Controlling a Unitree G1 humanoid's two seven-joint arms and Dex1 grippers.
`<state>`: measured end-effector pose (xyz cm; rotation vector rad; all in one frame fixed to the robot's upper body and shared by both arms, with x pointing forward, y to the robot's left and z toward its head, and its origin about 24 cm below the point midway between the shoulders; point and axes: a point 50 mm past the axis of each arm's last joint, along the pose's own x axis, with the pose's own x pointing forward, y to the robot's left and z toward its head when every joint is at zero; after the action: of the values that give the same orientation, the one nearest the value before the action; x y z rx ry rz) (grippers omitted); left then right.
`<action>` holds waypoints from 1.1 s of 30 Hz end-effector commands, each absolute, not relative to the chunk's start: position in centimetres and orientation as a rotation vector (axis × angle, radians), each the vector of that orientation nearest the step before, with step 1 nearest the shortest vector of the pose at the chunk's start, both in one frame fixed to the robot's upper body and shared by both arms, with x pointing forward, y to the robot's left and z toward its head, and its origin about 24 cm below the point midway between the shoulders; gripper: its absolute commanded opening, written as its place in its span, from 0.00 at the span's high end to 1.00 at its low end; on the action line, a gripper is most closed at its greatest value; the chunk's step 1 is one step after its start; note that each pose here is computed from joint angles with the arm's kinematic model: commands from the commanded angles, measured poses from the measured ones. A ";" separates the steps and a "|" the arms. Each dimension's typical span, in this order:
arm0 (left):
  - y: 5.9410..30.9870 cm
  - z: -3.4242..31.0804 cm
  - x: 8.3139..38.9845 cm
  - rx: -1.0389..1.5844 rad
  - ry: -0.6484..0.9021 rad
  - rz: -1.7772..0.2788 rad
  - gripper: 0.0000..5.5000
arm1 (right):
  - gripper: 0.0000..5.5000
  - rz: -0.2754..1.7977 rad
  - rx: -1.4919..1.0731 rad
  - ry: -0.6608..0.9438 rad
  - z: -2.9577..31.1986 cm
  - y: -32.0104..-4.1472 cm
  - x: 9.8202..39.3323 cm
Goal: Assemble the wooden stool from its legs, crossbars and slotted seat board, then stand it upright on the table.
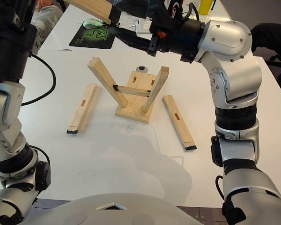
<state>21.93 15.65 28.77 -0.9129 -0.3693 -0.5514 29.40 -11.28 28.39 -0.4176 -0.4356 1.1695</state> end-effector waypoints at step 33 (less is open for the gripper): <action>24.1 12.6 25.4 -0.001 0.049 -0.151 0.91 | 1.00 0.072 0.078 -0.120 11.2 -19.3 26.0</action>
<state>24.75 24.12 11.87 -0.0002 0.0896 -0.1526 26.28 -19.59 11.20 0.0884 -0.1289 0.0658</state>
